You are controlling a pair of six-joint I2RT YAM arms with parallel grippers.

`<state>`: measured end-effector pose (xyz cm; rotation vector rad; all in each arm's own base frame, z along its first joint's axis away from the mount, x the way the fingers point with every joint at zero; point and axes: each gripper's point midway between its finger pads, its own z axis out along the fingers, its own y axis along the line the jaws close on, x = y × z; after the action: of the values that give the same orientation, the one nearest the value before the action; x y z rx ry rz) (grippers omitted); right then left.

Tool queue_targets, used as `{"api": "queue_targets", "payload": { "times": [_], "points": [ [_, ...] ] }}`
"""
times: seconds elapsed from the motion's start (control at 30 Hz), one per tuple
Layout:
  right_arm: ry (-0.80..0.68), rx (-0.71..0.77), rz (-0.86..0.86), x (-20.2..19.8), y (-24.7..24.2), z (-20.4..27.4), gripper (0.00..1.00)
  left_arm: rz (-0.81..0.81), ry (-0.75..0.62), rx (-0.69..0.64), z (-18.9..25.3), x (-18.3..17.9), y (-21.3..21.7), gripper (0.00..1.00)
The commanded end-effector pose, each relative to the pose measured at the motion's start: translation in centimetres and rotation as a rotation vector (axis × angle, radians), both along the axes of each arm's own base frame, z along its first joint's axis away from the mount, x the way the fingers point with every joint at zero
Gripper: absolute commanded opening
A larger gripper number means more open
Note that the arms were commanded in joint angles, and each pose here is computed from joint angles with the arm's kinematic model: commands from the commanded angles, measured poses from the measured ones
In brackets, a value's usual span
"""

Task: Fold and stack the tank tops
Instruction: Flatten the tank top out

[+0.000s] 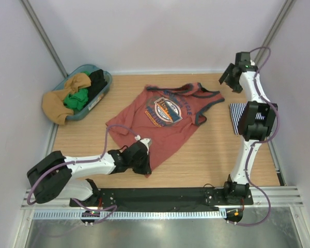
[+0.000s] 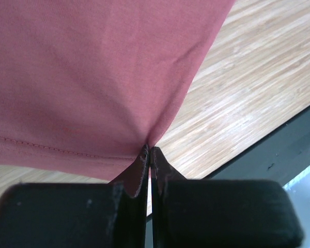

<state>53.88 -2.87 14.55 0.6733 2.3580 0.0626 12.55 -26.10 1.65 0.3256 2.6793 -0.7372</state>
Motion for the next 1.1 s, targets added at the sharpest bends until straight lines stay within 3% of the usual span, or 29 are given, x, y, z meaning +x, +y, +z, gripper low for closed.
{"api": "queue_targets", "payload": {
  "times": [0.0,0.2,0.27,0.37,0.9,1.07],
  "points": [
    [-0.017,0.056,-0.013,0.6,2.0,1.3,0.78,-0.034,0.045,0.035,-1.2,-1.7,0.4,0.00],
    [-0.116,0.114,0.195,-0.9,7.0,2.4,0.74,-0.054,0.070,0.026,-1.3,-3.0,0.0,0.00],
    [-0.113,0.120,0.291,-1.5,9.5,2.4,0.70,-0.066,0.081,0.024,-1.3,-3.6,-0.1,0.00],
    [-0.074,0.136,0.372,-1.5,12.0,1.4,0.71,-0.071,0.094,0.031,-1.5,-4.2,0.1,0.00],
    [0.021,0.112,0.244,1.7,12.8,-5.9,0.76,-0.078,0.106,0.046,-1.9,-5.3,0.4,0.00],
    [0.022,0.137,0.243,2.6,13.3,-7.0,0.65,-0.092,0.111,0.064,-2.3,-6.0,0.3,0.00]
  ]
}}
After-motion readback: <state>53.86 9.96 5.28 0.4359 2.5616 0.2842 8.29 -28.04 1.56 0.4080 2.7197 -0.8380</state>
